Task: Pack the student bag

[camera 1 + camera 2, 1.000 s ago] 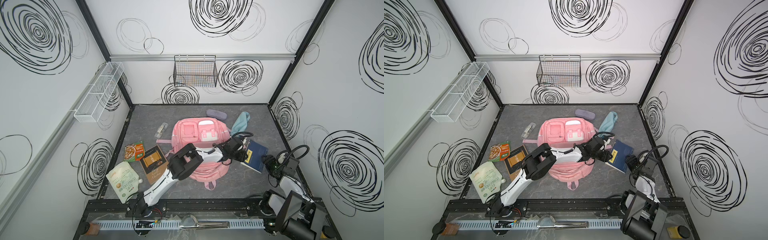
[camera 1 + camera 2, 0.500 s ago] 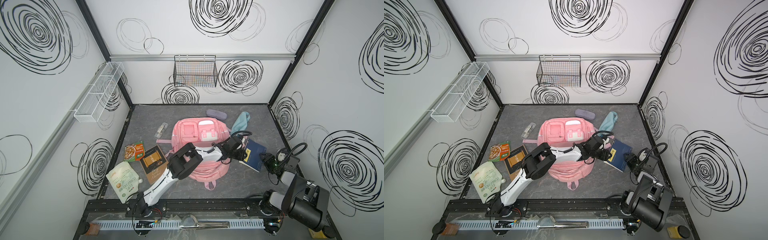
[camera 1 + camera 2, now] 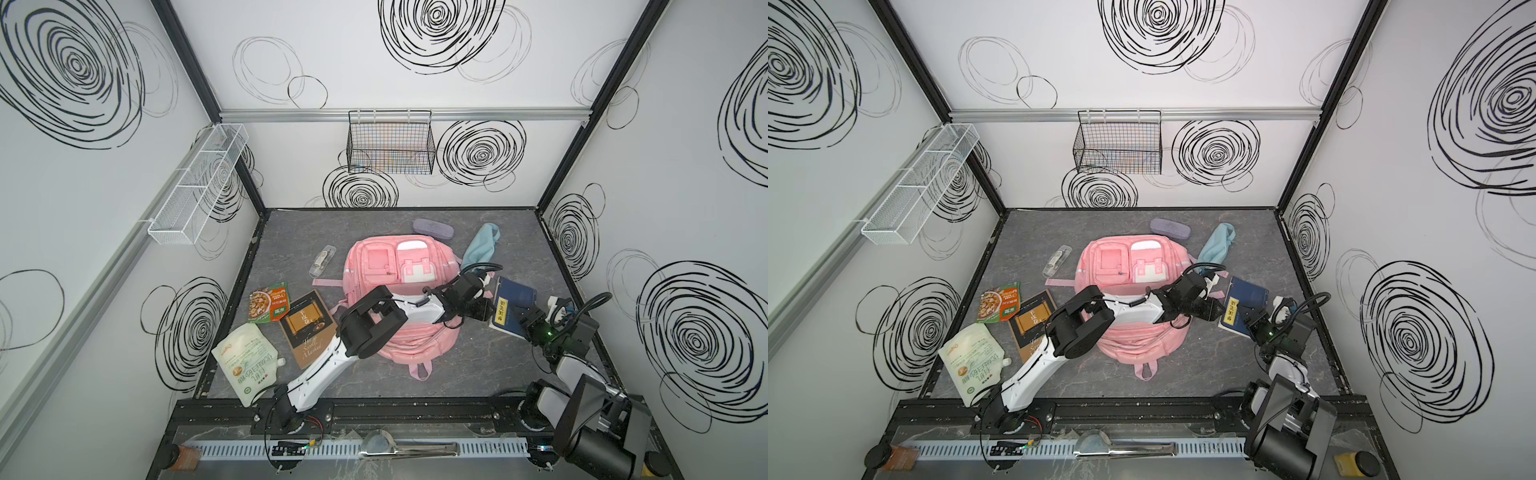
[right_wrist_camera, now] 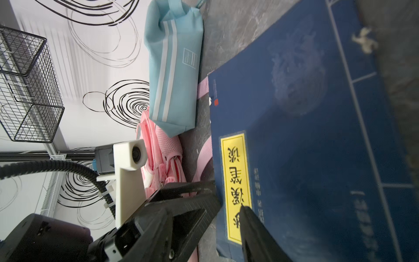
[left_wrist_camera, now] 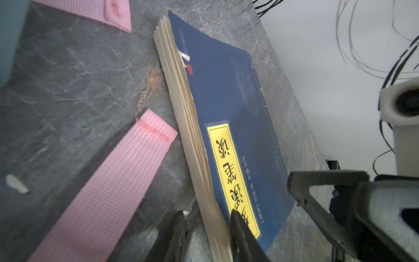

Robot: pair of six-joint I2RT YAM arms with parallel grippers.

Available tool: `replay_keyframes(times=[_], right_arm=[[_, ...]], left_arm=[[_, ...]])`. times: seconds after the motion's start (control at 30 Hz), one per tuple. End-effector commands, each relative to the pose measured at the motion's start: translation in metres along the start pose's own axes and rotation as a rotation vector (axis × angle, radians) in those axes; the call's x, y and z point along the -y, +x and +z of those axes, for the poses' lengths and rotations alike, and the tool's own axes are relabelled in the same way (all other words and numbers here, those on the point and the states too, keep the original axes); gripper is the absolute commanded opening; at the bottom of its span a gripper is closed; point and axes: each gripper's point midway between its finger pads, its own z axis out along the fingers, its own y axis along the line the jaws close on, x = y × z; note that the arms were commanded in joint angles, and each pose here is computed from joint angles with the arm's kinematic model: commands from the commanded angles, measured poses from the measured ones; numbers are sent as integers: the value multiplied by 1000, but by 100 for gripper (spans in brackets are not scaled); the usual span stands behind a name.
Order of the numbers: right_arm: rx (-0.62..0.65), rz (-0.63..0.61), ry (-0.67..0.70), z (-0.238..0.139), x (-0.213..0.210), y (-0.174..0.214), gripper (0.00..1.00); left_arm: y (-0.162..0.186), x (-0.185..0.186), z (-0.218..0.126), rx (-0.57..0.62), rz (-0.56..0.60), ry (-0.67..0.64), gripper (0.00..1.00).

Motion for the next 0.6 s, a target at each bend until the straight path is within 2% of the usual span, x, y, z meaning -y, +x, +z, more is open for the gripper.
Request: replay_keyframes(times=[0.0,0.1,0.17,0.3,0.4,0.57], right_arm=[[-13,-3,40,1,6,0,51],[24,-6,216,-5,32,-9,51],[94,-6,322,-13,44,-23,51],[212,-37,366,-22,39,-51,52],[254,-52,387,-25,40,-61,54],[259,-14,520,-30,71,-58,65]], left_arm=[[58,-40,16,-141,-71,-81,37],[58,-41,15,-139,-78,-82,36],[57,-39,14,-136,-80,-79,36],[54,-37,12,-130,-77,-75,36],[53,-35,11,-128,-76,-72,36],[50,-32,10,-122,-74,-62,36]])
